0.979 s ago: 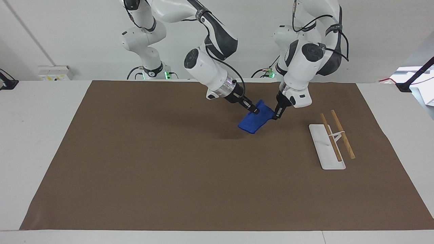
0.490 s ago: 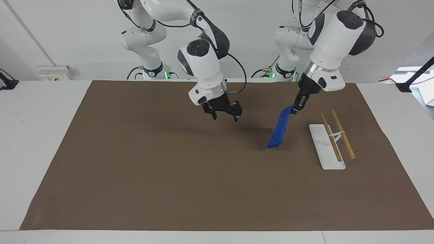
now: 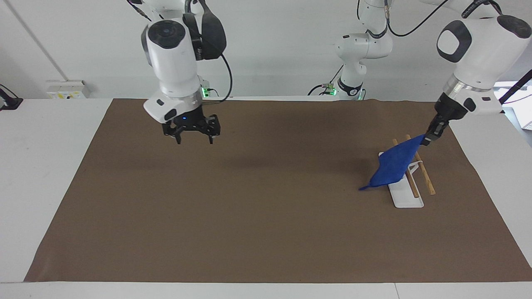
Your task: Right arm passes towel to left arm to hang
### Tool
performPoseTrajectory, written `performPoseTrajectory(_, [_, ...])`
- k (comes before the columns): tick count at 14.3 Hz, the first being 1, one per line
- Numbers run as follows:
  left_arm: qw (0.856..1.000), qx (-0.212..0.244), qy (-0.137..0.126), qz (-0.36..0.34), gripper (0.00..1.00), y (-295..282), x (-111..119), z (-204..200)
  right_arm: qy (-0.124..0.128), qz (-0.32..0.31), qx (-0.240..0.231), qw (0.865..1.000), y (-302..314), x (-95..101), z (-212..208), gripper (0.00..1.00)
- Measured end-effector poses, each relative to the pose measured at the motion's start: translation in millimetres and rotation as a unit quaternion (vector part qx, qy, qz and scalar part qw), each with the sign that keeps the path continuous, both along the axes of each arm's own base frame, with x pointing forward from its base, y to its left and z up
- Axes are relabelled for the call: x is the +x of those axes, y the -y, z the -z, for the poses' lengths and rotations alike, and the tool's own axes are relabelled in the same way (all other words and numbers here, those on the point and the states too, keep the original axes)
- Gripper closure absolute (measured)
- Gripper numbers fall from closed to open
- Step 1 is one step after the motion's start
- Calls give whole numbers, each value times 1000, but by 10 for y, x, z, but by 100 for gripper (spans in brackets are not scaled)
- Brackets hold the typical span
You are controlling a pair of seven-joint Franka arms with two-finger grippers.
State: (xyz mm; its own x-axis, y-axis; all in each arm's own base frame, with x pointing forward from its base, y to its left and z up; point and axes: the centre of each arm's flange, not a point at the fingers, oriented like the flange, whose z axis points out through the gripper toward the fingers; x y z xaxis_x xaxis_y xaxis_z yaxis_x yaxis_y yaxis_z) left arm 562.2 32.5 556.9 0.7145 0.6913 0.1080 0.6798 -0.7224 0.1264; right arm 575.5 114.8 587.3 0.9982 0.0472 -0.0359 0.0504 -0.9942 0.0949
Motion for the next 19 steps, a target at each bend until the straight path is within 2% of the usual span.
performPoseTrajectory(2, [1000, 14, 16, 18, 98, -388, -11, 56, -16, -7, -11, 1000, 497, -180, -375, 0])
performPoseTrajectory(5, [998, 31, 44, 38, 98, -713, -22, 187, -47, 8, -11, 999, 1091, -593, -853, 0])
performPoseTrajectory(7, [997, 37, 57, 44, 98, -728, -20, 455, -60, 16, -9, 998, 1277, -710, -832, 0])
performPoseTrajectory(9, [997, 38, 46, 58, 95, -723, -47, 673, -67, 11, -10, 998, 1239, -706, -672, 0])
performPoseTrajectory(10, [997, 38, 44, 59, 88, -759, -64, 723, -66, 7, -11, 998, 1210, -690, -611, 0])
performPoseTrajectory(14, [997, 37, 49, 51, 42, -716, -70, 626, -55, 11, -10, 998, 1260, -638, -604, 0])
performPoseTrajectory(15, [997, 34, 38, 60, 29, -600, -84, 539, -53, 14, -10, 998, 1293, -613, -617, 0])
performPoseTrajectory(17, [994, 25, -6, 107, 5, -196, -130, 263, -52, 16, -9, 998, 1313, -569, -615, 0])
performPoseTrajectory(18, [989, 24, -23, 146, 0, 44, -151, 96, -53, 15, -9, 998, 1306, -561, -607, 0])
performPoseTrajectory(19, [980, 24, -39, 194, 0, 276, -180, -71, -54, 14, -9, 998, 1298, -559, -600, 0])
